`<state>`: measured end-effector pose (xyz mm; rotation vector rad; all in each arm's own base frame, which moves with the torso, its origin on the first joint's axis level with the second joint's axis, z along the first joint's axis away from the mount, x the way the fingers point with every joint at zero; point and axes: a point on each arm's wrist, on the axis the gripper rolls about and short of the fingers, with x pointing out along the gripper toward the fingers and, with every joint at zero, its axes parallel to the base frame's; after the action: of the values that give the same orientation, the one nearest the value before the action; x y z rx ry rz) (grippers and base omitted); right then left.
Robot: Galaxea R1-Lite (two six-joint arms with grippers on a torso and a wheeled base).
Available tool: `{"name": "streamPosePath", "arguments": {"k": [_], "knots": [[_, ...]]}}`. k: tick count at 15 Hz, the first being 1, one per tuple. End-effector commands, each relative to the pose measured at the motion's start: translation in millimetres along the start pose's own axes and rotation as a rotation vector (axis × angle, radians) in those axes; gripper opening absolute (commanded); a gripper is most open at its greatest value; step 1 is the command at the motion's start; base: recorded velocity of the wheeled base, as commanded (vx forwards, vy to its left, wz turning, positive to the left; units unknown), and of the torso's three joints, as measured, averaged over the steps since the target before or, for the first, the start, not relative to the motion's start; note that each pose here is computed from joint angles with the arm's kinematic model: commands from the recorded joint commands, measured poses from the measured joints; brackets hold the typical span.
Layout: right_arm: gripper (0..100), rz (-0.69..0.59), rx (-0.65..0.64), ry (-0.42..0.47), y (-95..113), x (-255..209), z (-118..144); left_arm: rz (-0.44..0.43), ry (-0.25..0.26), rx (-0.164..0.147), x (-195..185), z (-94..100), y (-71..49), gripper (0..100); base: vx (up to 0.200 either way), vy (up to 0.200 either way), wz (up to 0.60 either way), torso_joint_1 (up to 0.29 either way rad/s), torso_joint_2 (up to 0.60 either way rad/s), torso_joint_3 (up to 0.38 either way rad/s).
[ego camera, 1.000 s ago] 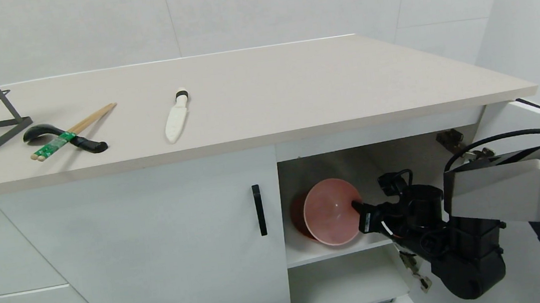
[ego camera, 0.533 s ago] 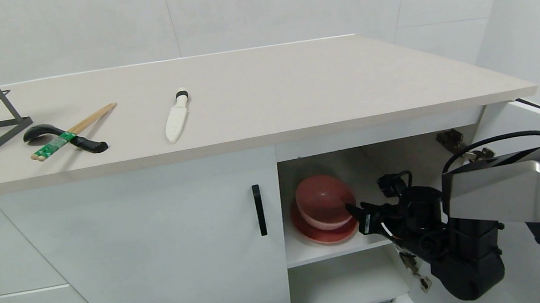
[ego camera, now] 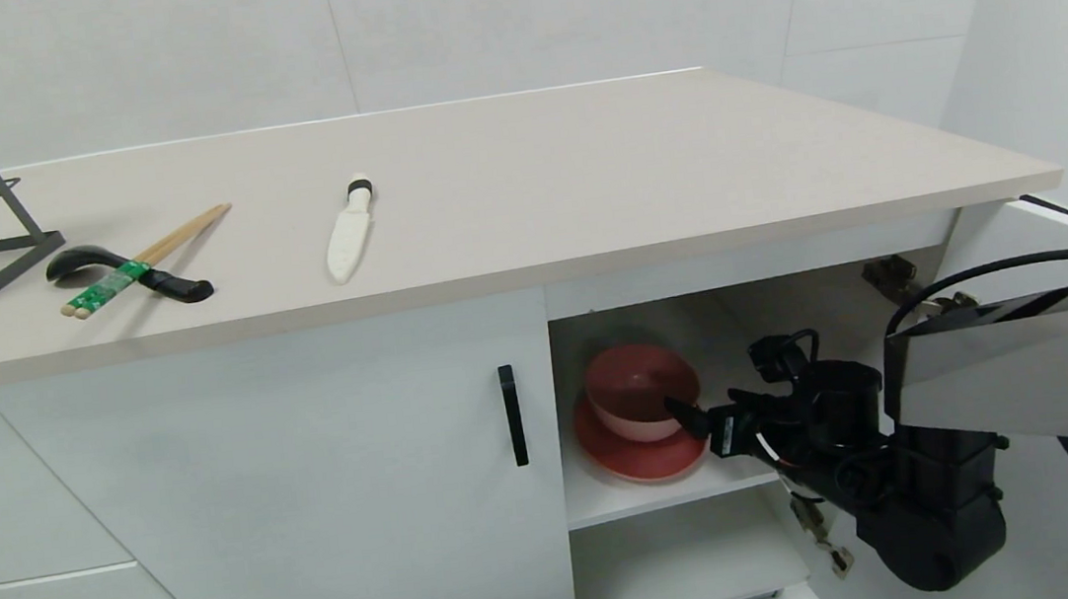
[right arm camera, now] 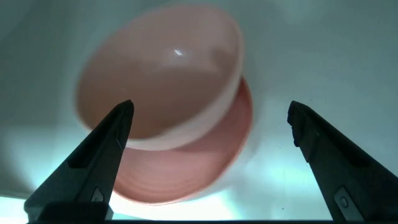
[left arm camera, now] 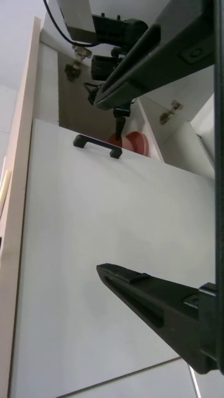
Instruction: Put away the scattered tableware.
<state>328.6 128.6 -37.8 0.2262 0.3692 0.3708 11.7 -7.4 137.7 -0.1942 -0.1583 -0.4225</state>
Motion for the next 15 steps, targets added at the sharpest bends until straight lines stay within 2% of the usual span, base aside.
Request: {"name": "streamPosePath", "arguments": {"k": [1,3,5,9,11,13,14,15], "knots": [[100,0.020,-0.005,-0.038,9,-10,17,0.001,0.006,-0.003,1,-0.2,0.2,100,0.000,0.000,0.00,0.000,0.00,0.000],[100,0.035,-0.035,-0.047,18,-38,32,0.005,0.005,0.000,1,-0.2,0.3,100,0.000,0.000,0.00,0.000,0.00,0.000],[100,0.034,-0.096,-0.022,23,-70,38,0.018,0.006,0.001,1,-0.2,0.6,100,0.000,0.000,0.00,0.000,0.00,0.000],[100,0.078,-0.137,0.015,41,-130,41,0.023,-0.001,0.004,0,-0.1,0.4,100,0.000,0.000,0.00,0.000,0.00,0.000],[100,0.111,-0.154,-0.023,48,-162,49,0.042,-0.004,0.009,0,-0.4,0.6,100,0.000,0.000,0.00,0.000,0.00,0.000],[100,0.136,-0.152,-0.166,52,-197,72,0.054,0.008,0.010,-2,-2.7,0.7,100,0.000,0.000,0.00,0.000,0.00,0.000],[100,0.134,-0.149,-0.214,52,-209,81,0.056,0.014,0.009,-3,-4.0,0.6,100,0.000,0.000,0.00,0.000,0.00,0.000],[100,0.125,-0.146,-0.222,50,-220,85,0.062,0.017,0.009,-5,-5.3,0.5,100,0.000,0.000,0.00,0.000,0.00,0.000]]}}
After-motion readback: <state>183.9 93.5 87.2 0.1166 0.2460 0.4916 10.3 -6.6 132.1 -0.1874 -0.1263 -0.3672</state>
